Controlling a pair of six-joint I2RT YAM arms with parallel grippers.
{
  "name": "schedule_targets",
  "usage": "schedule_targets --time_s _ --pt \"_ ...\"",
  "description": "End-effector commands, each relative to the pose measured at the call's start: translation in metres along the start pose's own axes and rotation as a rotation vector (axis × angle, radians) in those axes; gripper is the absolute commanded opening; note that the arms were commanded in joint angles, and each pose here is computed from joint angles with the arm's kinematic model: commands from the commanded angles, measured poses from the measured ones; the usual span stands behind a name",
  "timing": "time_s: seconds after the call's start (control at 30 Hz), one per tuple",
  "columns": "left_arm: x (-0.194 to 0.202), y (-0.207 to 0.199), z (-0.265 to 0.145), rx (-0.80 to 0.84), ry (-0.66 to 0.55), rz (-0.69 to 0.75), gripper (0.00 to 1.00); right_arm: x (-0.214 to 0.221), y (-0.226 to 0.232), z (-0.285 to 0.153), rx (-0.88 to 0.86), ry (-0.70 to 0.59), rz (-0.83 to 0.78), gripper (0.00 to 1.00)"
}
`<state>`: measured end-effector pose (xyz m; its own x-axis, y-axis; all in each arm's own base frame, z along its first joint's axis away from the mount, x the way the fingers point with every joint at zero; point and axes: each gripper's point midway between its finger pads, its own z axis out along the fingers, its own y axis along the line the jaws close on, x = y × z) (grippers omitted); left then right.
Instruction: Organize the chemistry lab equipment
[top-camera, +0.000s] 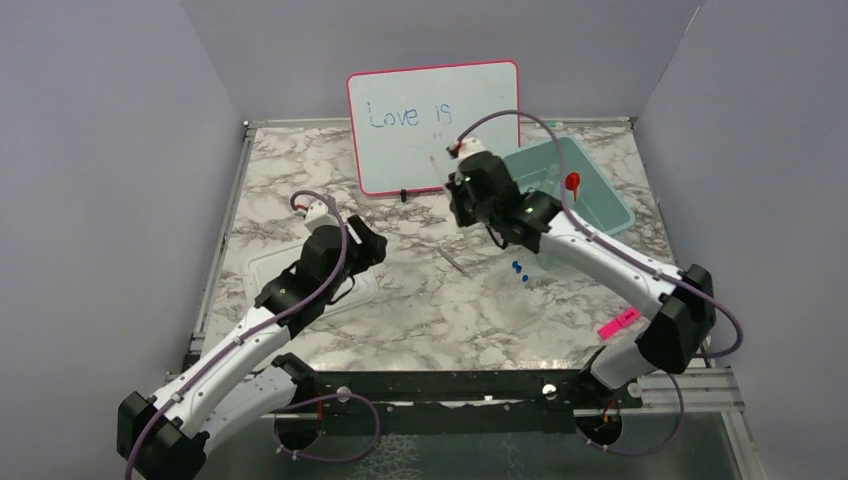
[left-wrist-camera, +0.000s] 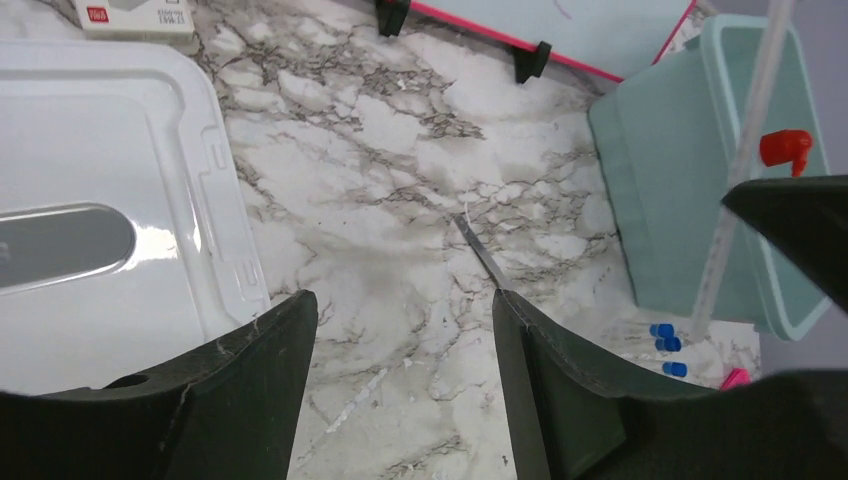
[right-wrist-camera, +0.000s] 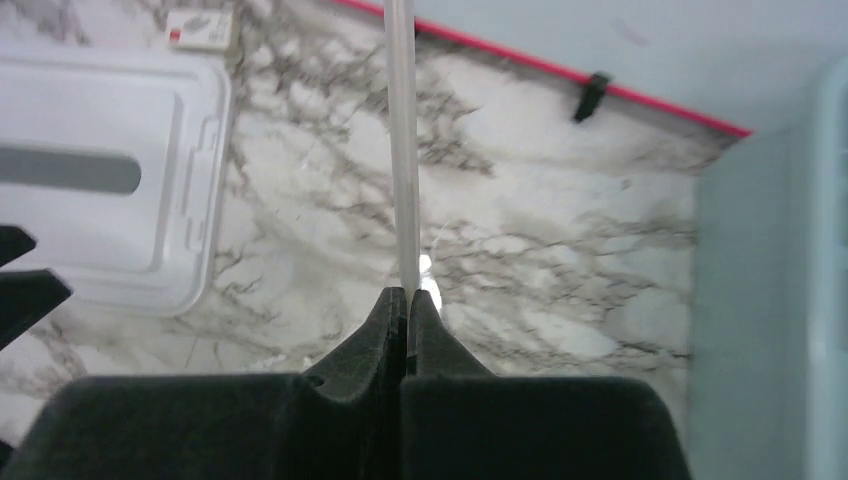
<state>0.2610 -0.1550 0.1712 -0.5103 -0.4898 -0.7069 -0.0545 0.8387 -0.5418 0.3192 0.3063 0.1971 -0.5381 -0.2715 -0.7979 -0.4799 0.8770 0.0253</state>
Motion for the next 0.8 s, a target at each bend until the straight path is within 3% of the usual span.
schedule_targets --time_s 0.0,0.27,0.47,0.77 --pt "-0.034 -0.018 -0.017 0.051 -0.081 0.070 0.68 -0.051 -0.064 -0.040 0.100 -0.134 0.011 0.01" --pt "-0.057 -0.043 -0.031 0.140 -0.115 0.198 0.70 -0.080 -0.172 -0.083 0.265 -0.197 -0.013 0.01" --pt "-0.053 -0.050 -0.026 0.195 -0.120 0.239 0.70 -0.065 -0.247 -0.067 0.275 -0.135 0.026 0.01" --pt "-0.033 -0.043 -0.013 0.174 -0.049 0.246 0.71 0.003 -0.247 -0.035 0.138 0.045 -0.014 0.01"
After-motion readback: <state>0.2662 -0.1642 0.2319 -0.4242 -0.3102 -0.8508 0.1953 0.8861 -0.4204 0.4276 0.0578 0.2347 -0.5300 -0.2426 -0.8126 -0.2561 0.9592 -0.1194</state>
